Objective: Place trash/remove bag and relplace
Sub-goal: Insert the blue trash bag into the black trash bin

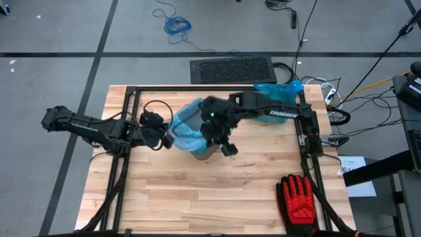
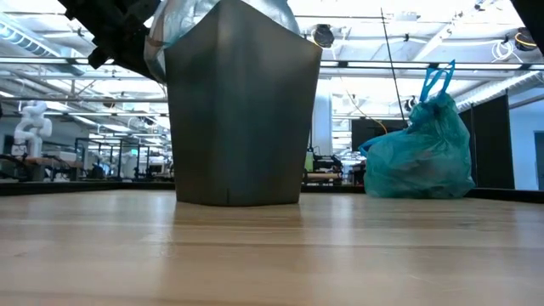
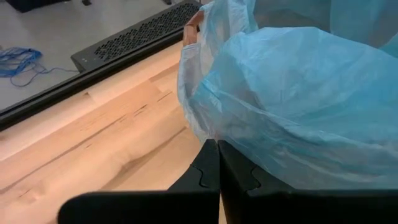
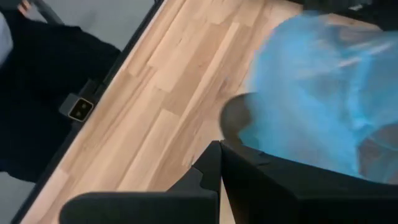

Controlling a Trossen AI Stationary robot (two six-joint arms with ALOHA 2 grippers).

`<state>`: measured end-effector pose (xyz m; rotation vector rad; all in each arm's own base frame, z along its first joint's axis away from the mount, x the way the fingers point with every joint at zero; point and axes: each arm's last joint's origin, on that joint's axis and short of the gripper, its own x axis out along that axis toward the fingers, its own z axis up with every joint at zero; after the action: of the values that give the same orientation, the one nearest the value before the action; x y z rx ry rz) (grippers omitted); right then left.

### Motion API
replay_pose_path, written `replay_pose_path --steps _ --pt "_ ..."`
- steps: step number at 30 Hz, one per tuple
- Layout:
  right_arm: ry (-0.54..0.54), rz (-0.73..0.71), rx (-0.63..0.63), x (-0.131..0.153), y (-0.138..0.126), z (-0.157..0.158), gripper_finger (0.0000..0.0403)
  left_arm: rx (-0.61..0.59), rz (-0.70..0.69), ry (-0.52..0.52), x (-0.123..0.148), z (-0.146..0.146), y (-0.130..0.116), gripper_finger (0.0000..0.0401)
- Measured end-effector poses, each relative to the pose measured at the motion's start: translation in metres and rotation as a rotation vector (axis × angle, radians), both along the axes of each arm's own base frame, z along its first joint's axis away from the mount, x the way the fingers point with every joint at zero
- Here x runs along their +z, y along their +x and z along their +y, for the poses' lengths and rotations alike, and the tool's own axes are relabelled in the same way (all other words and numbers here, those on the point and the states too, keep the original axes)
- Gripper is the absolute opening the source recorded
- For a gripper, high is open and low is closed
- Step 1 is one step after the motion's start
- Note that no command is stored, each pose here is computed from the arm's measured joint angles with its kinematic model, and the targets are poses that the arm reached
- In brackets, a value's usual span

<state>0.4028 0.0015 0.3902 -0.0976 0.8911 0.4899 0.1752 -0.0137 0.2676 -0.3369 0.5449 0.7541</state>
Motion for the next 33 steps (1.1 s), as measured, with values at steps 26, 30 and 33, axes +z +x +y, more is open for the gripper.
replay_pose_path --steps 26,30,33 --pt "-0.009 -0.017 -0.094 -0.02 0.024 -0.026 0.0 0.001 -0.003 0.003 0.0 0.0 0.0 0.0" --pt "-0.021 -0.023 -0.02 -0.018 0.022 0.0 0.0 0.001 -0.003 0.003 0.0 0.0 0.0 0.0" --pt "-0.057 -0.011 0.013 -0.02 0.021 0.017 0.0 0.001 -0.003 0.003 0.0 0.0 0.0 0.0"
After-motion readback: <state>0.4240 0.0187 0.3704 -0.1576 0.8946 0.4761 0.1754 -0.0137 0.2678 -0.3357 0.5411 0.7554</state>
